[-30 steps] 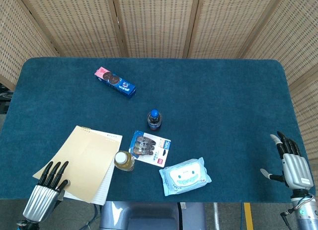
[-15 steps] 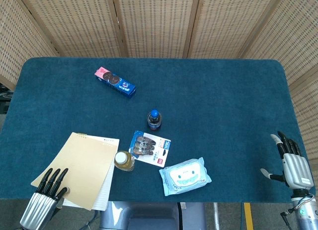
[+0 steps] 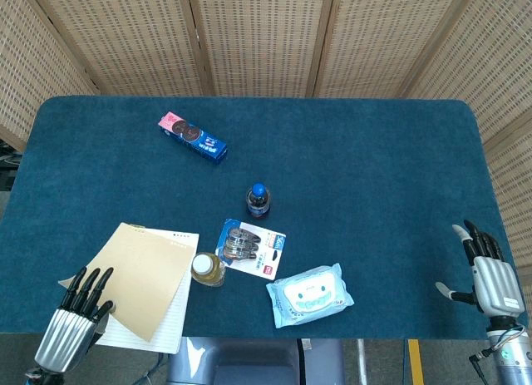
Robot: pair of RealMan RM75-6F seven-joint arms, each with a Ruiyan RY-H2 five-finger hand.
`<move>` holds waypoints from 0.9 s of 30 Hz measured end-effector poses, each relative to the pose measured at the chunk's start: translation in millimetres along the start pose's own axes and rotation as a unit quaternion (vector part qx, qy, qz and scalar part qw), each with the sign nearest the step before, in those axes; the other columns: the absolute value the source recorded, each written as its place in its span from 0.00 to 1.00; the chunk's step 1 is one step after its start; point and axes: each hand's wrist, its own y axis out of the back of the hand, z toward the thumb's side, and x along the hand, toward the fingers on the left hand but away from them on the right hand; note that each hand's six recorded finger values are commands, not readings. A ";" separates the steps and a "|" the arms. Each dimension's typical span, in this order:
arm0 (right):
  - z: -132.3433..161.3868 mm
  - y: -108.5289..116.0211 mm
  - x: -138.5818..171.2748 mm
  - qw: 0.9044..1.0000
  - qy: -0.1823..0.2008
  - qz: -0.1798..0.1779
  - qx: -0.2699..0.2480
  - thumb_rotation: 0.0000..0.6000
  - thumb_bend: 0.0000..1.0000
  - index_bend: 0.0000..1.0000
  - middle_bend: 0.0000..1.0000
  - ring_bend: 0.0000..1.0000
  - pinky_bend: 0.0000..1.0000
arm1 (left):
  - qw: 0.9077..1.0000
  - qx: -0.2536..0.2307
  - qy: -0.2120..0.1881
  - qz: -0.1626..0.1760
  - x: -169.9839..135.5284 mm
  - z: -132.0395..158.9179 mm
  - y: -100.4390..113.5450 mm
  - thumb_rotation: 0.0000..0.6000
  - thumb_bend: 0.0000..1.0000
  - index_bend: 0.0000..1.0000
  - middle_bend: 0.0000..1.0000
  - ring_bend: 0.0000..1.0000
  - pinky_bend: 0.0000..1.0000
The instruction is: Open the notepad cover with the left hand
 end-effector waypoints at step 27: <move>-0.2 -1.1 -1.5 1.000 -0.001 0.004 0.001 1.00 0.16 0.06 0.00 0.00 0.00 | 0.995 0.074 0.071 0.019 196.8 -63.3 9.3 1.00 0.64 0.79 0.01 0.00 0.00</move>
